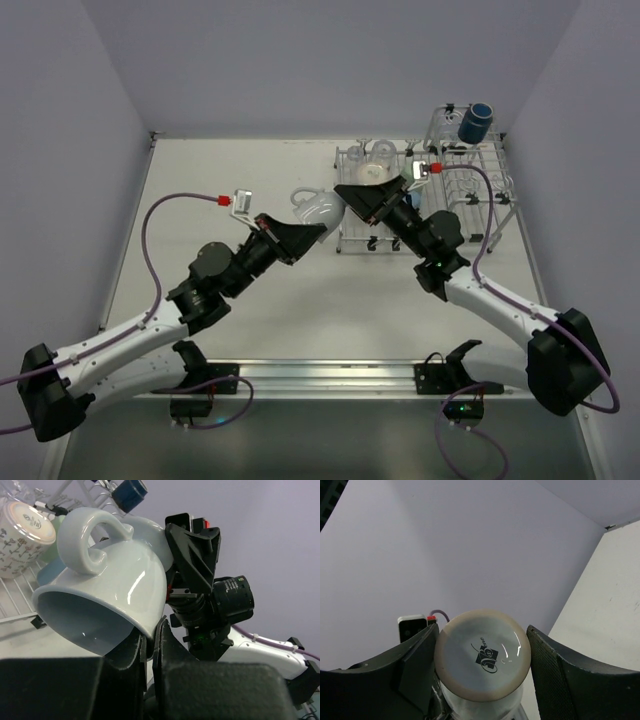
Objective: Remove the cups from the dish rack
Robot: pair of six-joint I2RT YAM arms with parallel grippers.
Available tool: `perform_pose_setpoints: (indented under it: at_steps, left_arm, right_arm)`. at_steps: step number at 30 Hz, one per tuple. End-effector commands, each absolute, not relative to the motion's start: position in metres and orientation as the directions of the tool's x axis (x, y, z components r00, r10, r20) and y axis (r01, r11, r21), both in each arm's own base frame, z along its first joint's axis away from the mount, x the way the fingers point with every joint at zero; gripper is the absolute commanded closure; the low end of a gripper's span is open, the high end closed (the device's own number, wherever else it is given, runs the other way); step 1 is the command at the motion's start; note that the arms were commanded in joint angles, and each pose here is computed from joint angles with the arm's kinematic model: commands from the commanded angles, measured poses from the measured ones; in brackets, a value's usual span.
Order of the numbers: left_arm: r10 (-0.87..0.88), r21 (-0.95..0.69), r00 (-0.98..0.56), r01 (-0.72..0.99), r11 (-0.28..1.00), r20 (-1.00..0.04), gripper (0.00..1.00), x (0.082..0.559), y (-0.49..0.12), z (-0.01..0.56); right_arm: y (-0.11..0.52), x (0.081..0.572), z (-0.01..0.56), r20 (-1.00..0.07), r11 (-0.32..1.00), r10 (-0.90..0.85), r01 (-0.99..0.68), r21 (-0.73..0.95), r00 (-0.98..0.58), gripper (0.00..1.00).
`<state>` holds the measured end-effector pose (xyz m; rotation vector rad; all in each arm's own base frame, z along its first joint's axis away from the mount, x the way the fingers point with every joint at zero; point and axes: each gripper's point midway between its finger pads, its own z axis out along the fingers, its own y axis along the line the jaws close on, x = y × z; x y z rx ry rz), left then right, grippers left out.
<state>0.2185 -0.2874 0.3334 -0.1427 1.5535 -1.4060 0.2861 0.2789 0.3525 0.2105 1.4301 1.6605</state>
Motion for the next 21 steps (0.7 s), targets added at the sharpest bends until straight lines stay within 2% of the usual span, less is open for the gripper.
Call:
perform_pose_setpoints:
  at_steps: [1, 3, 5, 10, 15, 21]
  left_arm:
    - [-0.713, -0.740, -0.303, 0.507, 0.442, -0.633, 1.00, 0.239, -0.256, 0.370]
    - [-0.696, -0.710, -0.267, 0.512, 0.483, -0.666, 1.00, 0.239, -0.250, 0.378]
    - [-0.658, -0.677, -0.246, 0.492, 0.548, -0.712, 1.00, 0.242, -0.244, 0.374]
    - [-0.562, -0.596, -0.218, 0.431, 0.678, -0.798, 1.00, 0.248, -0.230, 0.377]
    - [-0.504, -0.547, -0.219, 0.416, 0.726, -0.835, 1.00, 0.250, -0.227, 0.379]
    - [-0.494, -0.526, -0.190, 0.409, 0.746, -0.848, 1.00, 0.249, -0.218, 0.391]
  right_arm:
    - [0.283, 0.278, 0.352, -0.467, 0.097, 0.692, -0.570, 0.816, -0.551, 0.75]
    - [0.285, 0.277, 0.346, -0.466, 0.100, 0.684, -0.561, 0.822, -0.561, 0.75]
    - [0.288, 0.276, 0.339, -0.470, 0.105, 0.665, -0.551, 0.828, -0.580, 0.70]
    - [0.294, 0.276, 0.330, -0.500, 0.139, 0.623, -0.544, 0.828, -0.601, 0.47]
    - [0.300, 0.275, 0.332, -0.515, 0.136, 0.595, -0.554, 0.821, -0.617, 0.24]
    - [0.305, 0.275, 0.332, -0.536, 0.148, 0.562, -0.561, 0.814, -0.630, 0.06]
